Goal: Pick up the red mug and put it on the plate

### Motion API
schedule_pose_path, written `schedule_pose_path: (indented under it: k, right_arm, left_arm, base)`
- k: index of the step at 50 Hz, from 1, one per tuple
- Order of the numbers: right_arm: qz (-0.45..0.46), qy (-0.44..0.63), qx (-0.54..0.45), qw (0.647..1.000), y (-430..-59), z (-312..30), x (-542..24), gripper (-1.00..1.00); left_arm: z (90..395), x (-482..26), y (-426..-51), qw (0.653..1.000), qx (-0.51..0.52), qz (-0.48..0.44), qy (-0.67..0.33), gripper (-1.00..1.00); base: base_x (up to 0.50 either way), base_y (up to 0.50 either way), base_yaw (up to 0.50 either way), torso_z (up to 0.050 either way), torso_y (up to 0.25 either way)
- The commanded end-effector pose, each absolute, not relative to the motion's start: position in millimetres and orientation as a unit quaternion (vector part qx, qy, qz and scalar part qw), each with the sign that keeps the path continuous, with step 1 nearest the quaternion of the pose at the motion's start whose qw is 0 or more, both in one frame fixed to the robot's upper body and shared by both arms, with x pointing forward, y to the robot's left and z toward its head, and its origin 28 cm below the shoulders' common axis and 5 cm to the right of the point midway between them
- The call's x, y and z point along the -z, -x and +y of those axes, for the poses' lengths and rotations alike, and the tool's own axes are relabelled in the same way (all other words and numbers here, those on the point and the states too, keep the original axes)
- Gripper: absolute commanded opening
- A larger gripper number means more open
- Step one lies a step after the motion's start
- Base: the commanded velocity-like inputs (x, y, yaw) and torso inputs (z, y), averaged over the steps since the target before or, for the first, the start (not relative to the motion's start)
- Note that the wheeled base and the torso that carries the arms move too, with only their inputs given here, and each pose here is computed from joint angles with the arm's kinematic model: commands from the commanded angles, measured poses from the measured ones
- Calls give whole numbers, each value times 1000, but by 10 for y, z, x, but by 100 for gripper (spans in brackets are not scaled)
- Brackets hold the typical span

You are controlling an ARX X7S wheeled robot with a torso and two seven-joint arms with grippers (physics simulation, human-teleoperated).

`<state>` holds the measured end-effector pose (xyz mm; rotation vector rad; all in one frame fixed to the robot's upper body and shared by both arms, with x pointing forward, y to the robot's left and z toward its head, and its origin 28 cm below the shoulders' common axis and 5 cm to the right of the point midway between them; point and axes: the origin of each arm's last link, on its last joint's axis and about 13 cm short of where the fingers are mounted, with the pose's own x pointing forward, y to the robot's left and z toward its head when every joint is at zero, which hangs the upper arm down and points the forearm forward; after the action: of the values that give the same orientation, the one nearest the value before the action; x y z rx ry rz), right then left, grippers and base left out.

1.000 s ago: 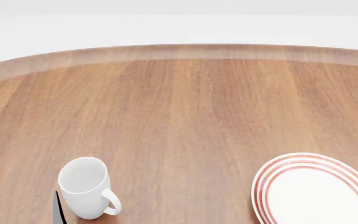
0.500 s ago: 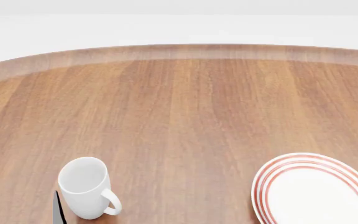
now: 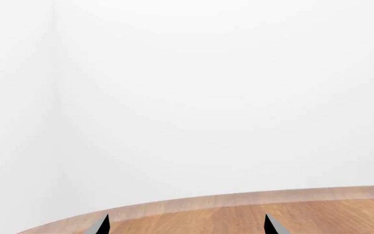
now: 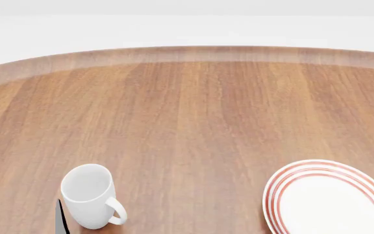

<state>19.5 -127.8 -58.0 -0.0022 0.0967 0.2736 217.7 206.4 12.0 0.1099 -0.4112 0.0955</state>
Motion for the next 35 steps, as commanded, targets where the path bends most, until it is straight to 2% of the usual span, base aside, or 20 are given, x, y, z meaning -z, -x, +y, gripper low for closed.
schedule_pose_path:
  k: [1, 26, 27, 35]
  right_arm:
    - [51, -2, -135, 989, -204, -1275, 619, 100]
    - [53, -2, -132, 990, -208, -1269, 635, 100]
    - [54, -1, -132, 990, -209, -1270, 639, -100]
    - [54, 1, -129, 990, -206, -1273, 633, -100]
  left_arm:
    - [2064, -120, -2177, 976, -48, -204, -54, 100]
    - [2064, -120, -2178, 976, -47, -205, -55, 100]
    - [2064, -120, -2178, 976, -47, -206, -55, 100]
    - [2064, -120, -2178, 976, -47, -206, -54, 100]
  base:
    - [0, 0, 0, 0, 0]
    - [0, 0, 0, 0, 0]
    - [0, 0, 0, 0, 0]
    - [0, 0, 0, 0, 0]
